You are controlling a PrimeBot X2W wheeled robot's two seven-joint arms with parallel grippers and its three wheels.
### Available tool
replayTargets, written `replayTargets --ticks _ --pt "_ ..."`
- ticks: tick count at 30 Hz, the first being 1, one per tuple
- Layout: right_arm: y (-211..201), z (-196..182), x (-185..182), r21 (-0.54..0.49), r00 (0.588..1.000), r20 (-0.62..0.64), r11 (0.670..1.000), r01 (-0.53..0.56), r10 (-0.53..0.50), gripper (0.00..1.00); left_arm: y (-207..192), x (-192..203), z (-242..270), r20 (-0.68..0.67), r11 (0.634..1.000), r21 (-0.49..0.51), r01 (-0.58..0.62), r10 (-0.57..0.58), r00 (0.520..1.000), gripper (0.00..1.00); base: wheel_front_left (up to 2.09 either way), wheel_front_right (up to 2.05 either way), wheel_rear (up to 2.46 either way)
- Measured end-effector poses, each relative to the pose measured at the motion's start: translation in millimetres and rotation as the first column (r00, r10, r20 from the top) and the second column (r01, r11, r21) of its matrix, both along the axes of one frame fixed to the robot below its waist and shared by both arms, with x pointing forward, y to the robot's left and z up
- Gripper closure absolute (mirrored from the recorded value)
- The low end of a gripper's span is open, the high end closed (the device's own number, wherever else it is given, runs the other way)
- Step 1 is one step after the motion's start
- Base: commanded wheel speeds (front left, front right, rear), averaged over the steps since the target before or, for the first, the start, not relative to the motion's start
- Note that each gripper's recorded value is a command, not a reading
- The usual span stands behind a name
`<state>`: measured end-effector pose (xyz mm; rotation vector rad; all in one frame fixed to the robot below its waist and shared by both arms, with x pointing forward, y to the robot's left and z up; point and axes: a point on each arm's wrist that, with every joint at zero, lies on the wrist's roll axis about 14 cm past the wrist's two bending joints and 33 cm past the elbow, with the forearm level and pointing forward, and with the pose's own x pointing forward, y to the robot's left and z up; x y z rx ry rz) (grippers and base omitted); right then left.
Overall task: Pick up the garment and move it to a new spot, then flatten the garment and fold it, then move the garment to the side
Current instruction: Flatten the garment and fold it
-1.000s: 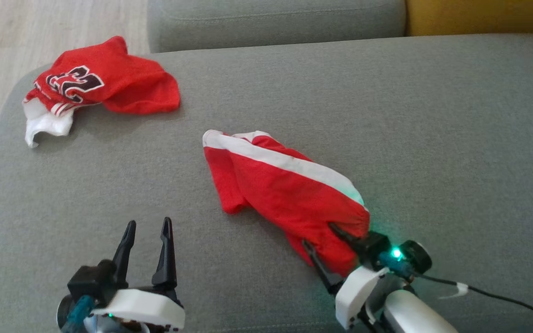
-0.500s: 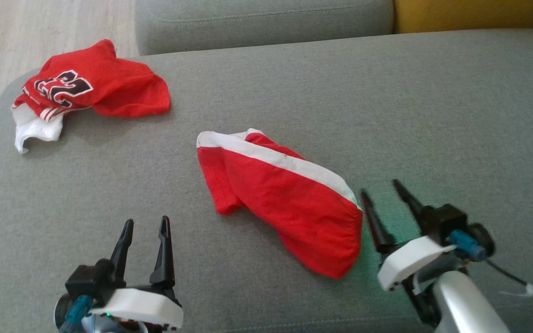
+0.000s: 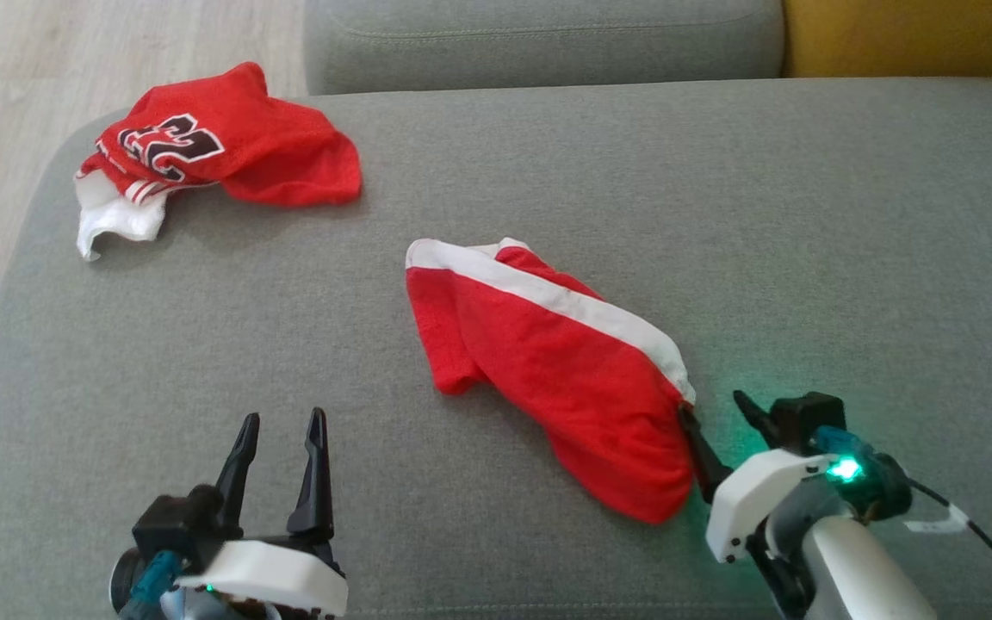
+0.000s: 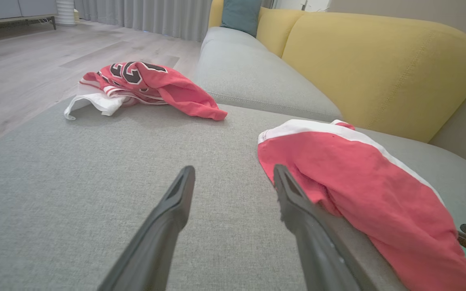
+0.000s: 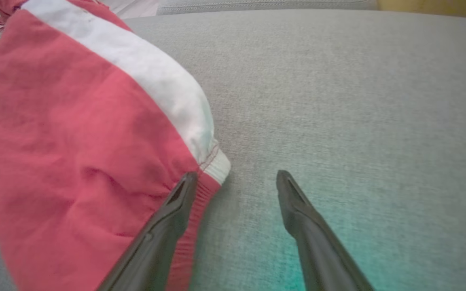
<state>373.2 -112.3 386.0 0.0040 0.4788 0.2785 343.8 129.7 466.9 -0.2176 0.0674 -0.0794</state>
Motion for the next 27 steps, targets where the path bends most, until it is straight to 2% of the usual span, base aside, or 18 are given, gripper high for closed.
replayTargets --ticks 10,11,14,15,17,18,20,24,27 --pt "30.2 -11.3 -1.4 0.058 0.995 -0.068 0.996 -0.070 0.074 0.00 4.6 -1.2 -2.6 -0.008 1.000 0.007 -0.014 0.014 1.000 0.00 0.00 0.00 0.00" --pt "31.1 -11.7 -0.9 0.058 0.995 -0.068 0.996 -0.073 0.077 0.09 4.5 -1.1 -2.8 -0.009 1.000 0.007 -0.014 0.014 1.000 0.00 0.00 0.00 0.00" --pt "35.4 -11.4 1.3 0.060 0.993 -0.067 0.994 -0.088 0.092 0.51 4.1 -0.7 -3.4 -0.011 1.000 0.007 -0.012 0.013 1.000 0.00 0.00 0.00 0.00" --pt "36.8 -10.9 2.1 0.064 0.993 -0.066 0.994 -0.091 0.095 0.58 3.8 -0.5 -3.6 -0.011 1.000 0.007 -0.011 0.012 1.000 0.00 0.00 0.00 0.00" --pt "40.0 -11.9 2.2 0.069 0.992 -0.074 0.993 -0.100 0.105 0.79 3.6 -0.3 -3.8 -0.012 1.000 0.007 -0.011 0.011 1.000 0.00 0.00 0.00 0.00" --pt "40.8 -12.1 2.5 0.071 0.991 -0.075 0.992 -0.101 0.107 0.79 3.5 -0.2 -3.8 -0.012 1.000 0.007 -0.010 0.010 1.000 0.00 0.00 0.00 0.00" --pt "40.9 -13.2 3.3 0.074 0.991 -0.076 0.992 -0.100 0.106 1.00 3.7 -0.2 -3.9 -0.012 1.000 0.007 -0.011 0.011 1.000 0.00 0.00 0.00 0.00" --pt "34.8 -7.8 13.1 0.068 0.996 -0.039 0.994 -0.083 0.086 1.00 4.3 0.1 -3.8 -0.012 1.000 0.008 -0.012 0.013 1.000 0.00 0.00 0.00 0.00" --pt "15.5 -0.8 26.7 0.017 0.998 0.010 0.998 -0.060 0.060 1.00 5.2 0.8 -4.4 -0.013 1.000 0.009 -0.015 0.015 1.000 0.00 0.00 0.00 0.00"
